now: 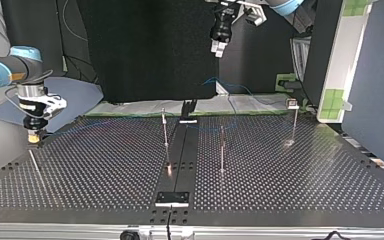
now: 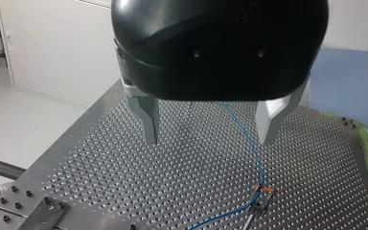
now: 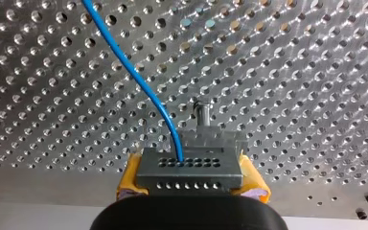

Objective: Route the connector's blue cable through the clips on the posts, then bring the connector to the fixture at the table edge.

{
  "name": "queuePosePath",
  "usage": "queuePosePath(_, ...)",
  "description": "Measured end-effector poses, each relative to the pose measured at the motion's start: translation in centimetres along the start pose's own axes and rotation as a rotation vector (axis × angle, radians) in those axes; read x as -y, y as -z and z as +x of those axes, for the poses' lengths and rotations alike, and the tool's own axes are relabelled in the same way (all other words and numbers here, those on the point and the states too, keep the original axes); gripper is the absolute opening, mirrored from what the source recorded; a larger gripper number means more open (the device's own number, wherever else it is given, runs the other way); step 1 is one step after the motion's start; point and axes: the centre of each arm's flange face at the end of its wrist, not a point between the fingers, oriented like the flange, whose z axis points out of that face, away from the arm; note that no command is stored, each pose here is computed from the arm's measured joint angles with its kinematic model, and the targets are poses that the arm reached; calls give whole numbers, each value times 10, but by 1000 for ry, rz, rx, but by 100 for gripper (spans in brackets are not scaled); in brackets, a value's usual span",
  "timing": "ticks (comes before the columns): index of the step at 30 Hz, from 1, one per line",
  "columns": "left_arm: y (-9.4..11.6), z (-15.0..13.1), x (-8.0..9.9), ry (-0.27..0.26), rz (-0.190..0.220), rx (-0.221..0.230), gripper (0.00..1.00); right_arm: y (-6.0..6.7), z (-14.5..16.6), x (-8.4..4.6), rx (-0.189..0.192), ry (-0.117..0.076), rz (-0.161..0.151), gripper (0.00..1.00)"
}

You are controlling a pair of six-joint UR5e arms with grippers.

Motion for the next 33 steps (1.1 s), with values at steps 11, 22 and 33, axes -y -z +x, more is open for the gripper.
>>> queuePosePath(11,-1,5,-1,-6,-4,-11,100,-2,0,-15,-11,-10,46,0)
queuePosePath(22,-1,6,-1,-10,-5,-18,100,-6,8,-16,-19,-18,89,0)
queuePosePath(33,-1,7,-2,-11,-6,-20,100,-10,9,-22,-14,-26,85,0)
